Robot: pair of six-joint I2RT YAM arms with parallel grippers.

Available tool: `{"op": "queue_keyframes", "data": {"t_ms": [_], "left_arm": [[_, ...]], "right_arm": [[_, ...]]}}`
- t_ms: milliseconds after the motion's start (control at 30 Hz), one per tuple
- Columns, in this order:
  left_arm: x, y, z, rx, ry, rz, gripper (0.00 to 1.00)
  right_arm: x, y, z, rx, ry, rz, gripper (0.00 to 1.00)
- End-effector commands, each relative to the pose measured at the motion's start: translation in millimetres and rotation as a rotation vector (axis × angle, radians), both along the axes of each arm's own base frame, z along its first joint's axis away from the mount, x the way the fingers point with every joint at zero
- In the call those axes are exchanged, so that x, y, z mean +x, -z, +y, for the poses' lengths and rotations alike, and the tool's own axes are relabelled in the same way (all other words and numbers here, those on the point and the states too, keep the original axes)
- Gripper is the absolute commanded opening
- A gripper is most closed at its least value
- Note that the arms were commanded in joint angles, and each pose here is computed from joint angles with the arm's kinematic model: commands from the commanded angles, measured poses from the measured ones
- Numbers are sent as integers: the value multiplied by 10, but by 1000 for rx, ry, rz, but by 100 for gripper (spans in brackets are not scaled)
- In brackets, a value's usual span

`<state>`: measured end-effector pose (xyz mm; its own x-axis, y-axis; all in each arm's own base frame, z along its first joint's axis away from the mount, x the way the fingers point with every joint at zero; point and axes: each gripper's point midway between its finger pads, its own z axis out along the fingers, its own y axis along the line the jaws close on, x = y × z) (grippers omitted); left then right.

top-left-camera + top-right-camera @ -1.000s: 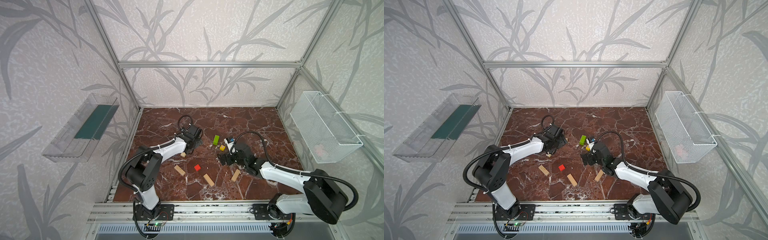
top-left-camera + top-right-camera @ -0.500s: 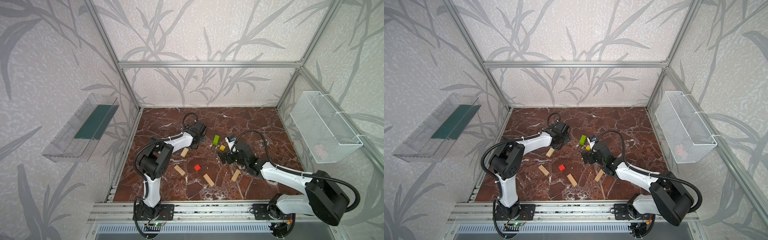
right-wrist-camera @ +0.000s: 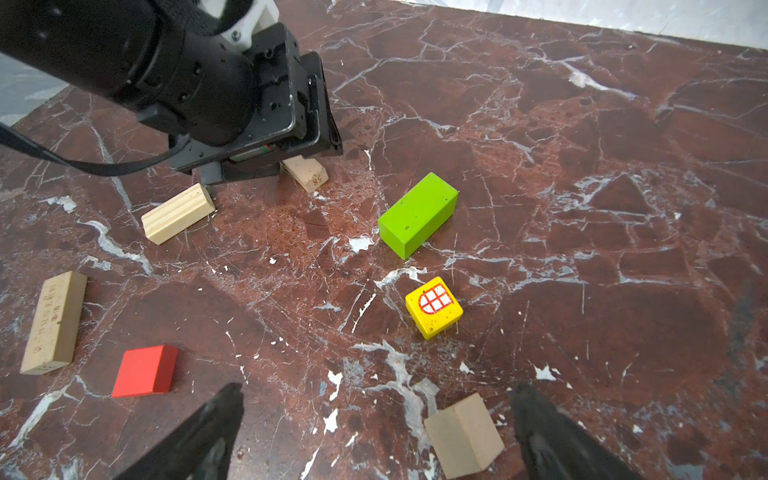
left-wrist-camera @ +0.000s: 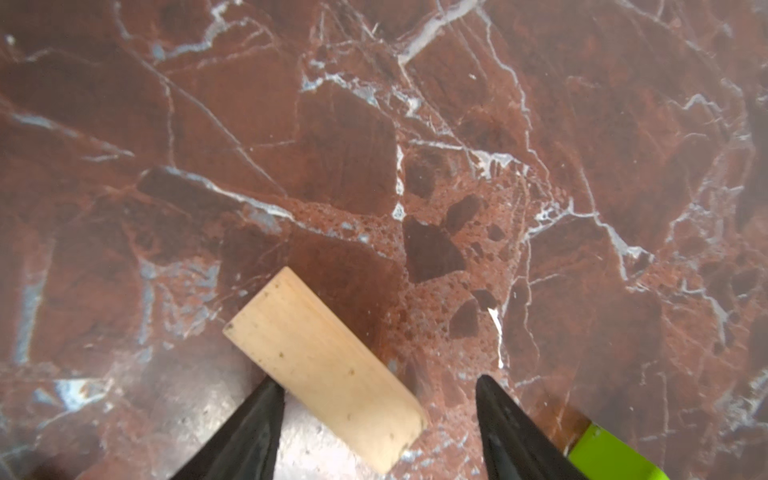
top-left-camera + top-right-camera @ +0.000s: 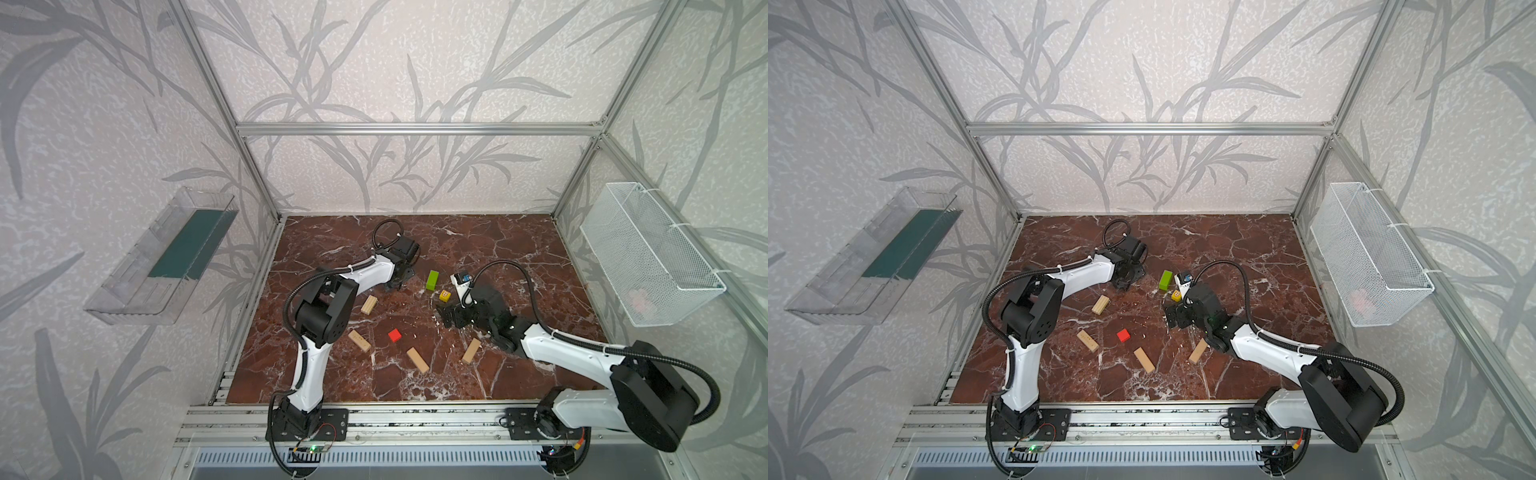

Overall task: Build the wood block tower
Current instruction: 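Close the left gripper on the upright pine bar and lift it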

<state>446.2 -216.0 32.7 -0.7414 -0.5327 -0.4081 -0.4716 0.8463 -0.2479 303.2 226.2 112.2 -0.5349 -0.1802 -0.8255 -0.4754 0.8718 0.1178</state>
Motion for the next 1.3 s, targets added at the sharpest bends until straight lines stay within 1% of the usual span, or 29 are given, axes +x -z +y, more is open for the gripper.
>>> {"op": "queue_keyframes", "data": {"t_ms": [0,100,233,567,767,933,1133,1267], "left_arm": [[-6,49,165,119,1,50,66],[24,78,184,161,21,78,58],[17,88,201,199,51,109,52],[-20,97,176,216,126,141,36],[-67,88,56,172,215,160,27],[-151,18,36,160,276,157,21],[-250,-186,57,161,333,124,17],[-427,-280,42,137,380,121,15]], "right_arm": [[1,-79,-16,7,5,-29,99],[4,-79,-22,7,9,-29,99],[4,-88,-28,7,11,-31,99],[-4,-96,-22,7,4,-31,99],[-28,-106,6,16,-15,-28,99],[-41,-119,15,21,-23,-27,99],[-66,-132,15,31,-29,-28,99],[-109,-125,-1,39,-32,-17,99]]}}
